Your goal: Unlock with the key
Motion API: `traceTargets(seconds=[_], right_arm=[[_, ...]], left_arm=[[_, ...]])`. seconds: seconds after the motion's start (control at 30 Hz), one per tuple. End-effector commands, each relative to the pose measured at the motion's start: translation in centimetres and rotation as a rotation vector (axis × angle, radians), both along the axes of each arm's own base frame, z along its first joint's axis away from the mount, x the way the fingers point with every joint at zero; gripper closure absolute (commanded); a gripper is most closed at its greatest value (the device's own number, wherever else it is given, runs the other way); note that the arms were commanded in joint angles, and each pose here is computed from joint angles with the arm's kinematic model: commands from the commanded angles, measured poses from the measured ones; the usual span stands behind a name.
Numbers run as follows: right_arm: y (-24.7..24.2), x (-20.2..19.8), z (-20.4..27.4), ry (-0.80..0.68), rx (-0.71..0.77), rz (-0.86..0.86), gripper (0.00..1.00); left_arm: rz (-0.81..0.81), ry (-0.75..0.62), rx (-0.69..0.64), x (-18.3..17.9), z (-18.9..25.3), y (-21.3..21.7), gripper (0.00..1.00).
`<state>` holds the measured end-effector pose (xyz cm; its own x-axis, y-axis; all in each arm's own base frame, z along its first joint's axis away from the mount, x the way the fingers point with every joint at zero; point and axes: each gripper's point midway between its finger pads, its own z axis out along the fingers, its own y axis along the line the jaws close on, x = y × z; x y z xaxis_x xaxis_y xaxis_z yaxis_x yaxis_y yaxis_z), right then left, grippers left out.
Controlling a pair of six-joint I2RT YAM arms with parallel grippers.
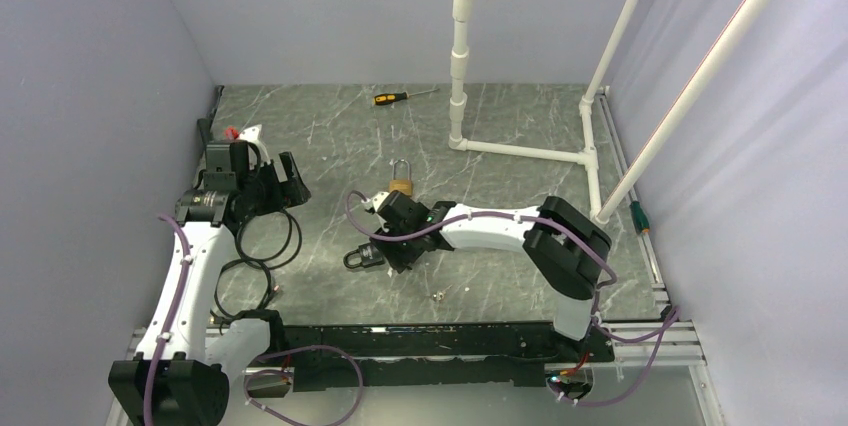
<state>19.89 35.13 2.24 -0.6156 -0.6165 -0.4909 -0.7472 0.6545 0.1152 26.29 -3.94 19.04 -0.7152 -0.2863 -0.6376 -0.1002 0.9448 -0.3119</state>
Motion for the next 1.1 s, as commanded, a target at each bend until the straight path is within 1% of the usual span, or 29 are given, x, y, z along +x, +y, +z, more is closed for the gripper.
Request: traceTargets(seconds=[0.0, 0.2, 0.33, 0.43, 0.7, 1.07], right_arm=[[2.0, 0.7, 1.1, -0.02, 0.054, 0.036, 0.4], [2.4, 0.6, 0.3, -0.004, 0.059, 0.039, 0.46], [2.4, 0.6, -0.3, 0.002, 0.045, 0.04, 0.54], [2.4, 0.6, -0.5, 0.005, 0.041, 0.041, 0.57], [1.9, -0.3, -0.4, 0.02, 0.045, 0.076, 0.57], [0.4, -1.0, -1.0, 0.037, -0.015, 0.094, 0.56]], left_arm=[[-0.017, -0.024, -0.007, 0.4, 0.6, -0.2, 0.1], [-0.009, -0.024, -0.002, 0.4, 0.7, -0.1, 0.1], [-0.003, -0.03, -0.001, 0.3, 0.8, 0.0, 0.1], [-0.004, -0.03, -0.002, 0.3, 0.8, 0.0, 0.1], [-0.006, -0.032, -0.002, 0.3, 0.8, 0.0, 0.09], [-0.005, -0.036, -0.002, 0.2, 0.9, 0.0, 0.09]])
